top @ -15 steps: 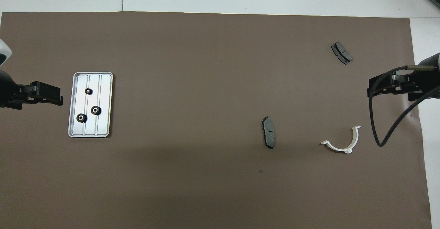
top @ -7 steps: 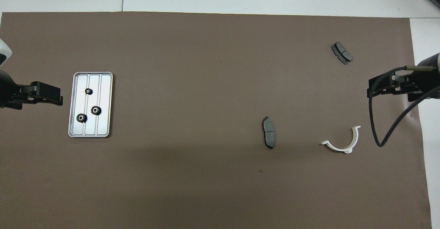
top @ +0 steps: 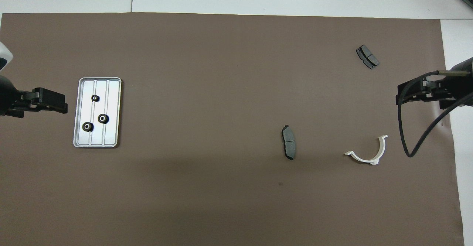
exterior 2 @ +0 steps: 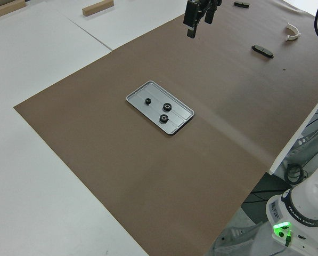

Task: Pick bearing gear from pile to tray

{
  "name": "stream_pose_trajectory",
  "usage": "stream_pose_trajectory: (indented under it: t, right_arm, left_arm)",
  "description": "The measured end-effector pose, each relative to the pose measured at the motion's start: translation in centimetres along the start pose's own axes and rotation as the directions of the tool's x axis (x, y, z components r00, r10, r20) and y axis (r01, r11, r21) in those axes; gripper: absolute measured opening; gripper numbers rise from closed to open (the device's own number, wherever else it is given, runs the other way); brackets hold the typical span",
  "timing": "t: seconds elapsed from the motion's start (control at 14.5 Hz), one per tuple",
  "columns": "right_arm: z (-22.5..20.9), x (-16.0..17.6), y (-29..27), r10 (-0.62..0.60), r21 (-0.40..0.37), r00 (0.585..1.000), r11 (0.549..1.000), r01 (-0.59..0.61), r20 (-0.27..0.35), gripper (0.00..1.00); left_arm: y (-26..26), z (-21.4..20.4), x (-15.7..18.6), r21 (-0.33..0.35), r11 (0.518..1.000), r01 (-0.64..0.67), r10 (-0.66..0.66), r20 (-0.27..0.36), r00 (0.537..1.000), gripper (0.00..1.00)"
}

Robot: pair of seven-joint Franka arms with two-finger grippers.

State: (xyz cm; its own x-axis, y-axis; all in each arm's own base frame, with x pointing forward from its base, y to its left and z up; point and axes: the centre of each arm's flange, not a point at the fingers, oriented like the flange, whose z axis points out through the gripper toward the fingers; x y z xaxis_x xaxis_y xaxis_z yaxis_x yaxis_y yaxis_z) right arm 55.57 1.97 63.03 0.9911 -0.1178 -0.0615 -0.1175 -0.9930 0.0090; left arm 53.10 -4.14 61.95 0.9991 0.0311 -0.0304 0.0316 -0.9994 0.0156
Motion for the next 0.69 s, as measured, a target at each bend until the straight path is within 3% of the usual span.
stream_pose_trajectory:
  t: [0.69]
  right_arm:
    - [0.01, 0.01, 0.05, 0.001, 0.0, 1.0, 1.0, -0.001, 0.0, 1.0]
  left_arm:
    - [0.35, 0.52, -0.46, 0.005, 1.0, -0.007, 0.007, 0.039, 0.999, 1.0]
